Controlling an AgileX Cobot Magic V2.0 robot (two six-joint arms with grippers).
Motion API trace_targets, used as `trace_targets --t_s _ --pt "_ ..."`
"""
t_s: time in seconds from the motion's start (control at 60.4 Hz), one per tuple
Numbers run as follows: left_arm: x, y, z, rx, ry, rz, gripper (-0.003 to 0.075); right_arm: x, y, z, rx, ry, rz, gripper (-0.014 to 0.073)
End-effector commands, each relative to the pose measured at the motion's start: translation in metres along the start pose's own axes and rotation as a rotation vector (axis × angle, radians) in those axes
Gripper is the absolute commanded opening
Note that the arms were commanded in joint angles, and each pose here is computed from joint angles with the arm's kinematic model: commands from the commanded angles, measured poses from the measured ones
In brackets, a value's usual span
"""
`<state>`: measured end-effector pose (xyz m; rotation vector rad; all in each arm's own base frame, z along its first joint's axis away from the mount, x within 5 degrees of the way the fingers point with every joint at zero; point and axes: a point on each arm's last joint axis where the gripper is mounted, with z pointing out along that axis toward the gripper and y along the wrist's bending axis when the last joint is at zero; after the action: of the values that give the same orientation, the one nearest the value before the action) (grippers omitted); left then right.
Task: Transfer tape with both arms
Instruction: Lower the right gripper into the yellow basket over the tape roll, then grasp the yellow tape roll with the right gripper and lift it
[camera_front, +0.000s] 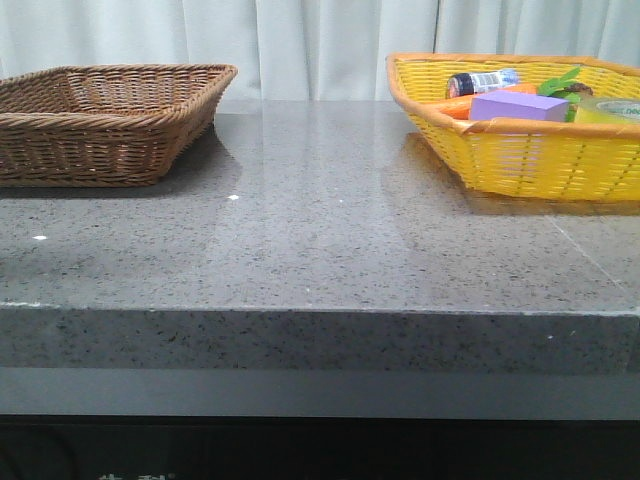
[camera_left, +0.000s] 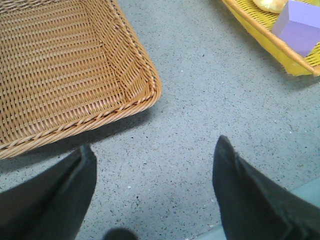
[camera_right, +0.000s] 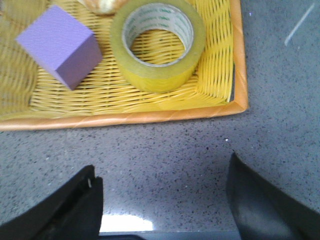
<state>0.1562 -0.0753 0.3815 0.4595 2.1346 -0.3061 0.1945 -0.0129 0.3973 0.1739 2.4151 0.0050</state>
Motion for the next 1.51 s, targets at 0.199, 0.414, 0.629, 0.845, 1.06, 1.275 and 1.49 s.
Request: trace_targets --t_s 0.199,0.414,0.629,0.845,1.06,1.275,1.49 --pt "-0.016 -0.002 -0.009 0.013 -0.112 -0.003 0.049 -0.048 -0.013 0.031 0.022 0.035 0.072 0.0538" --pt "-0.016 -0.002 -0.009 0.013 -0.112 -0.003 0.0491 -0.075 -0.016 0.065 0.025 0.084 0.067 0.0537" --pt "-0.016 -0.002 -0.009 0.013 -0.112 -0.003 0.0491 -0.097 -0.016 0.099 0.013 0.169 0.041 0.0537" --pt "-0.016 -0.002 -0.009 0.013 -0.112 -0.003 0.049 -0.111 -0.014 0.129 -0.025 0.239 0.016 0.0537" --pt "-0.016 -0.002 -0.009 0.013 -0.112 -0.003 0.0491 -0.125 -0.017 0.147 -0.023 0.242 0.018 0.0537" --pt "-0.016 -0.002 -0.009 0.013 -0.112 -0.003 0.049 -0.131 -0.021 0.161 -0.021 0.238 -0.002 0.0449" --pt "-0.016 -0.002 -0.009 0.013 -0.112 -0.003 0.049 -0.129 -0.024 0.178 -0.017 0.267 -0.015 0.0412"
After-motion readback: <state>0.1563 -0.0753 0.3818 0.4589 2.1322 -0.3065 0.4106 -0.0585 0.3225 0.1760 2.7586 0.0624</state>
